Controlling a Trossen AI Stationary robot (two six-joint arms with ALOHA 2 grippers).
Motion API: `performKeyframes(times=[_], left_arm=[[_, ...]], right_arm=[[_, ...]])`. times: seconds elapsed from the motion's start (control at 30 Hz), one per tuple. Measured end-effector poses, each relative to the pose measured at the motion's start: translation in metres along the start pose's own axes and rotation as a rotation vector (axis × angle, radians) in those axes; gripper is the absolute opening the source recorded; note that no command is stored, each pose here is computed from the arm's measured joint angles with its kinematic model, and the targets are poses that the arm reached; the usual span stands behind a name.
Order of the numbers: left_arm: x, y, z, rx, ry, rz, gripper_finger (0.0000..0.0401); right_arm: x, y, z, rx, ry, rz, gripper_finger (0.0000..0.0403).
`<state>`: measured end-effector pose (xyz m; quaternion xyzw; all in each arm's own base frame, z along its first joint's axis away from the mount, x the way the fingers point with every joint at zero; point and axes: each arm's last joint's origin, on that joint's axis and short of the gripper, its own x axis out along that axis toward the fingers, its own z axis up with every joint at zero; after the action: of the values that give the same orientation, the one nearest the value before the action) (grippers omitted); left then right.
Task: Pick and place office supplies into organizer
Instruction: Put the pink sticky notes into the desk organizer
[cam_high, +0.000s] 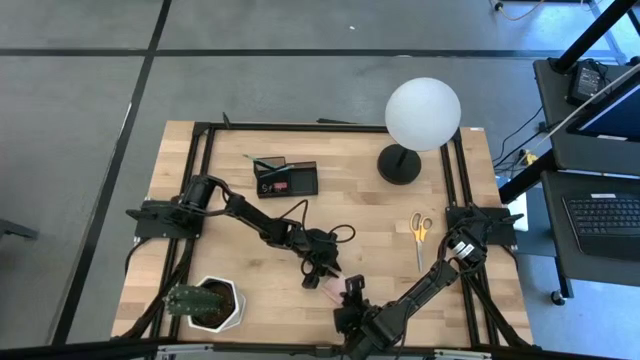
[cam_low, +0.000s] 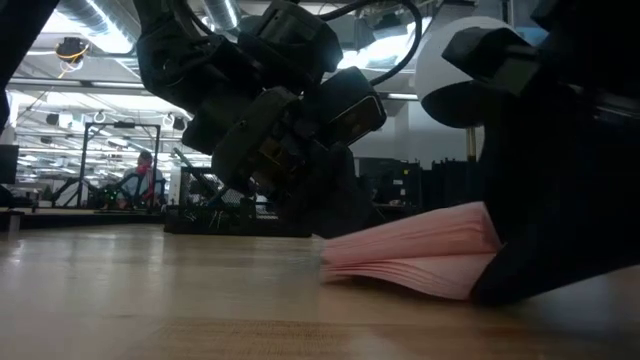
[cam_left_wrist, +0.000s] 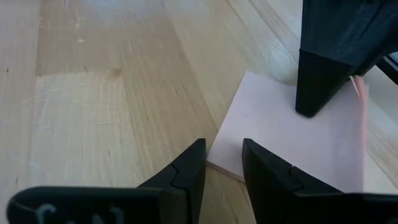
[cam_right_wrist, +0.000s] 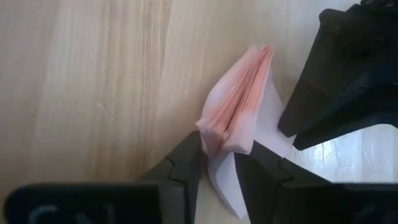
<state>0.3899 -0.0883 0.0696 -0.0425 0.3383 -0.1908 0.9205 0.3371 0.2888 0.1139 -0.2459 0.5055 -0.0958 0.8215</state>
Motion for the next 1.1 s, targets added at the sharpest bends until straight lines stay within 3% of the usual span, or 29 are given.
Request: performKeyframes(times=[0.2,0.37,1.1], left_arm=[[-0.0008,0.0031,0.0000,-0.016,0.002,-0.004,0.0097],[-0.0016,0.0043,-0.0003,-0.067,0.013,-0.075,0.0097],[-0.0018,0.0050,-0.0004,-0.067,0.013,-0.070,0.0097]], right_arm=[[0.0004,0.0017,0.0023,-0.032,-0.022,0.015,0.0083],[0.0030,-0.0026,0.0023,-0.042,0.018,0.036,0.0082],[0.0008,-0.0046,0.0019,-0.077,0.054,0.062,0.0088]])
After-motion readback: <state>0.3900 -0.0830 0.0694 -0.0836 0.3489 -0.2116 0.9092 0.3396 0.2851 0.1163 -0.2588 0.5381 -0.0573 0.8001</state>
